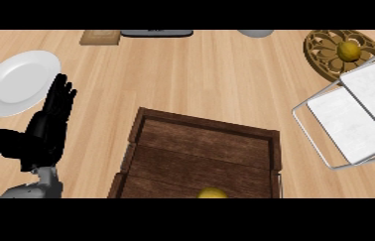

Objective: Pick the bell pepper from the tray and place it in the tiered shelf

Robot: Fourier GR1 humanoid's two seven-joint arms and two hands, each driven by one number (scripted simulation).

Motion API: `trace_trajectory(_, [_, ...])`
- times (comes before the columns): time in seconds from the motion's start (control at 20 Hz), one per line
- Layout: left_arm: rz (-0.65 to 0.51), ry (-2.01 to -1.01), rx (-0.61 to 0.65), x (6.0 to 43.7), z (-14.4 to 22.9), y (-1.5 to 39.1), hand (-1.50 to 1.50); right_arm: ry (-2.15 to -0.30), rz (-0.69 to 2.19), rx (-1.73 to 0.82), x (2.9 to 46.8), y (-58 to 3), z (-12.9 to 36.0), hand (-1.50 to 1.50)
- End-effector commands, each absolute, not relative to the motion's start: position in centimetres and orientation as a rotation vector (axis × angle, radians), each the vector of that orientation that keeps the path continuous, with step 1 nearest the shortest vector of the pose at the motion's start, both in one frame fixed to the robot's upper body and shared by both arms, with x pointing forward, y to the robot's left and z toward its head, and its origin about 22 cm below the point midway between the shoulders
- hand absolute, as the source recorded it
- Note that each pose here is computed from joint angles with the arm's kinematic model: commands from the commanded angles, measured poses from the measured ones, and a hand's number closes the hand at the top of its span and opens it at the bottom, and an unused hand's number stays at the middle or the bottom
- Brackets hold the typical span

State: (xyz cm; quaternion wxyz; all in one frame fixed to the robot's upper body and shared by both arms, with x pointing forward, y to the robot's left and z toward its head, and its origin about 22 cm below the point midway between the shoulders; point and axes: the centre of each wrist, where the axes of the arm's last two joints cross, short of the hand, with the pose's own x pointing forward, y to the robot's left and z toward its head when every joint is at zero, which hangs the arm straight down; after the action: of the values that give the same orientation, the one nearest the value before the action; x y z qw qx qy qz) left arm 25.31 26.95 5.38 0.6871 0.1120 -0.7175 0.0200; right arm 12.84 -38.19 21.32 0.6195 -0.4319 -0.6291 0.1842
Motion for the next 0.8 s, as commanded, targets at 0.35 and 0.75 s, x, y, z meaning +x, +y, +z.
trace_trajectory(0.35, [0.041,-1.598,0.23,26.4,6.2,26.5,0.0,-1.489,0.341,-0.994,20.3,-41.8,17.4,1.5])
trace_trajectory(0.75, [0.012,-1.615,0.232,25.8,5.0,26.6,0.0,-1.529,0.287,-1.017,24.0,-41.4,15.6,1.5])
